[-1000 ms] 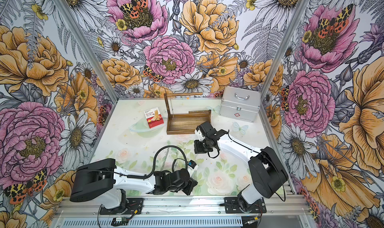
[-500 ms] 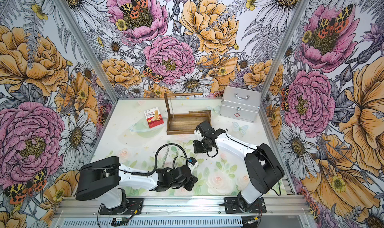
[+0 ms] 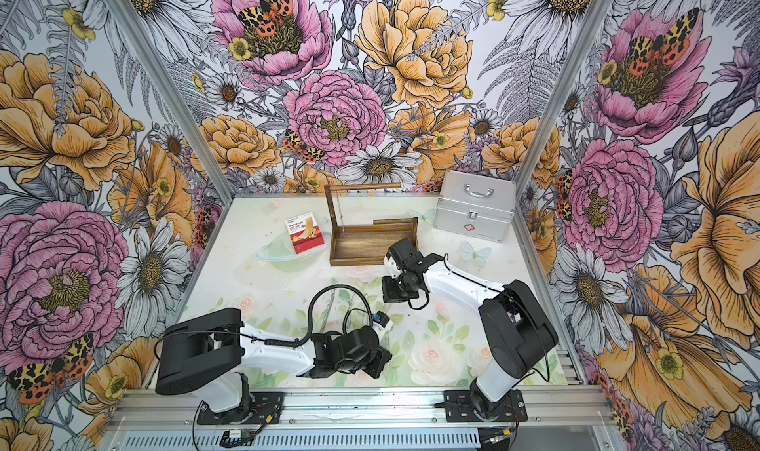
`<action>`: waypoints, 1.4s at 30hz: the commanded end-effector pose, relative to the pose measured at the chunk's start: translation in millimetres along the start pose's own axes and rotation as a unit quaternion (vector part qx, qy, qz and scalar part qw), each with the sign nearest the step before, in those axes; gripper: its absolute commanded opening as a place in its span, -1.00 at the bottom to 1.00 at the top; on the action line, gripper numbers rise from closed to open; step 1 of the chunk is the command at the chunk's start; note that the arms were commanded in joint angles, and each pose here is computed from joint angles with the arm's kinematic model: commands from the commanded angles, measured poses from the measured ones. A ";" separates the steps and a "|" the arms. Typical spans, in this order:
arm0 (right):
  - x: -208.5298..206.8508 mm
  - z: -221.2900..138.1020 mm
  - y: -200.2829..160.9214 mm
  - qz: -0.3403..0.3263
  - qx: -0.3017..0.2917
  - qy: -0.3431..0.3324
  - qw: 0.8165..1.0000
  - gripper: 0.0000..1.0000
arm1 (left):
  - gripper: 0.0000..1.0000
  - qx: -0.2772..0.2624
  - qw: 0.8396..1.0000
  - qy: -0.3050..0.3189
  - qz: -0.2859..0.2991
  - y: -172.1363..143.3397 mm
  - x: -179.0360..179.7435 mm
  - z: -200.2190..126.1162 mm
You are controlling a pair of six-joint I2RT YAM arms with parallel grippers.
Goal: Take the necklace off the jewelry display stand
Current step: Place the necklace at the center of the board.
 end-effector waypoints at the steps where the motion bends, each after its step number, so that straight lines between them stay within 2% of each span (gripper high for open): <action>1: -3.8 -1.1 15.2 0.002 -0.019 -0.012 1.000 -1.00 | -1.00 0.017 1.000 0.007 -0.012 -7.0 9.3 2.4; 25: -23.6 21.6 43.6 0.018 -0.015 -0.067 0.997 -1.00 | -1.00 0.018 0.999 0.012 -0.023 -14.8 23.0 -8.6; 42: -29.9 36.3 49.1 0.026 -0.002 -0.074 0.997 -1.00 | -1.00 0.020 0.999 0.013 -0.022 -15.6 22.9 -7.2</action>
Point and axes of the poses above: each gripper's point midway between its finger pads, its own z axis out along the fingers, its own x axis along the line the jaws close on, y = z × x, the point moved 5 cm from there along -z, back along the fingers, and after that the axes turned 15 degrees about -z, right-handed, at the moved point
